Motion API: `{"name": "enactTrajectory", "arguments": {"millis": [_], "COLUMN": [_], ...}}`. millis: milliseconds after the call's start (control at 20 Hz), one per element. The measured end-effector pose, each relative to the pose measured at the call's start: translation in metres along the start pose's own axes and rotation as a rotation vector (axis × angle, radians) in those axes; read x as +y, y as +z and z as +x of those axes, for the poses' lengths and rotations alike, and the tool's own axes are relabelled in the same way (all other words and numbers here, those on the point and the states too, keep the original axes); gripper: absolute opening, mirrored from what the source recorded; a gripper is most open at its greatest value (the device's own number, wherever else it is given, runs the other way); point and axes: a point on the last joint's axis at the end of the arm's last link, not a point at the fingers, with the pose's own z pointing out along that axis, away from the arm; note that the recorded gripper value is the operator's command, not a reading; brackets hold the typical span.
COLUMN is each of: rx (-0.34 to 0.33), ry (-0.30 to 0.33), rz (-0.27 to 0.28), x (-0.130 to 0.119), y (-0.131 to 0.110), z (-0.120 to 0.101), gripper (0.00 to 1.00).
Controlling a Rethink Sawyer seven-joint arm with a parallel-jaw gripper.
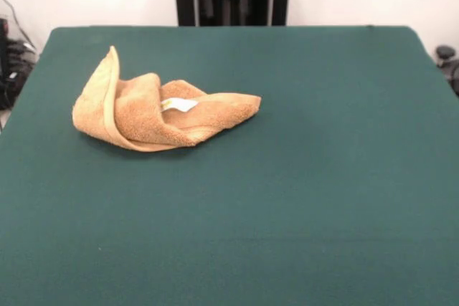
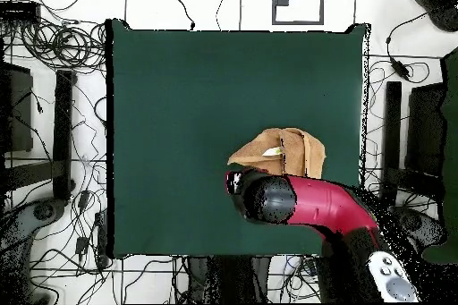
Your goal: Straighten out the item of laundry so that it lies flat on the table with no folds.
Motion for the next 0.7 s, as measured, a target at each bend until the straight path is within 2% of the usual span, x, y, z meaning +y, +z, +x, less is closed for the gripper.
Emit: {"name": "enactTrajectory", "arguments": {"millis": [350, 700], "rx": [0.034, 0.075], "ry": [-0.086, -0.125], "rz": [-0.078, -0.156], "x": [0.023, 0.047], "y": [0.058, 0.09], "z": [0.005, 0.015], "gripper": [1.0, 1.0]}}
